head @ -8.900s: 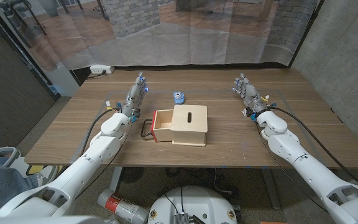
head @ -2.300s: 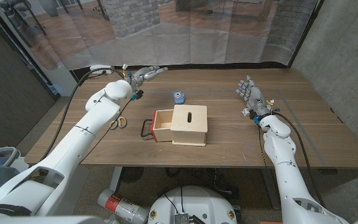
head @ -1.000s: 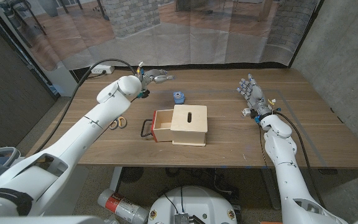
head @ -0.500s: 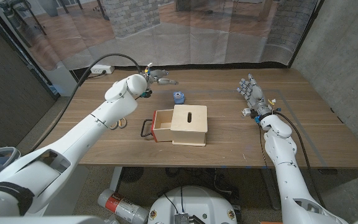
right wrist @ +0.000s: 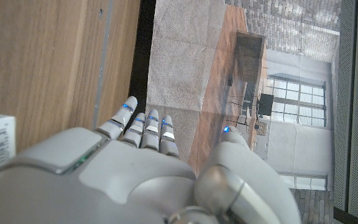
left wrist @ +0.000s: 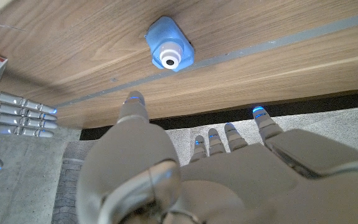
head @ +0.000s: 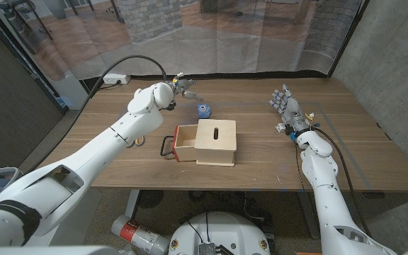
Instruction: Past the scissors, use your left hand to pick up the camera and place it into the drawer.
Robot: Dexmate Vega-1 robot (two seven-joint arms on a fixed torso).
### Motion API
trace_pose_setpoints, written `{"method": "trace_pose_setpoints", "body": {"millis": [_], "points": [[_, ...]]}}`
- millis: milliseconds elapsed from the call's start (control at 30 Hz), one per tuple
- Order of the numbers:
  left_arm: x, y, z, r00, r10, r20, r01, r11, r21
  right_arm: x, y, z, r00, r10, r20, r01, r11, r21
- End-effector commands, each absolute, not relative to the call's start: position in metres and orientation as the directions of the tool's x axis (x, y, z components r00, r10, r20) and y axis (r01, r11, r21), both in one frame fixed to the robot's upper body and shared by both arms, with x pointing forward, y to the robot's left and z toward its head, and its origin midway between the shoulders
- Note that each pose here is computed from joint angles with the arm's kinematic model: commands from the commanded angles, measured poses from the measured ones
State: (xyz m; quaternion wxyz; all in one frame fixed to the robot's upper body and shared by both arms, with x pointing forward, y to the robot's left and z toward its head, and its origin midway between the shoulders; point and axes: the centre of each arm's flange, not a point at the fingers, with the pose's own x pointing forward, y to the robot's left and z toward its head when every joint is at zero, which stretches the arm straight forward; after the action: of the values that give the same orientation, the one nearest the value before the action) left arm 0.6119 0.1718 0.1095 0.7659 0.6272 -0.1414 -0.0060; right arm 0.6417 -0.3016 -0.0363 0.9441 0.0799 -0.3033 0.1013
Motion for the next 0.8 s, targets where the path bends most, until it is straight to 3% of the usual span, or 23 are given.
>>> {"method": "trace_pose_setpoints", "body": {"millis": [33,800], "points": [[0.613,0.159,0.112,0.974,-0.158,0.162,-0.151,0.077,0.985,0.642,-0.303,-0.036,0.795,0.138,0.591,-0.239,0.966,0.095],[0.616,0.143,0.108,0.989,-0.109,0.103,-0.108,-0.037,0.993,0.639,-0.301,-0.035,0.792,0.140,0.594,-0.239,0.967,0.091]]}}
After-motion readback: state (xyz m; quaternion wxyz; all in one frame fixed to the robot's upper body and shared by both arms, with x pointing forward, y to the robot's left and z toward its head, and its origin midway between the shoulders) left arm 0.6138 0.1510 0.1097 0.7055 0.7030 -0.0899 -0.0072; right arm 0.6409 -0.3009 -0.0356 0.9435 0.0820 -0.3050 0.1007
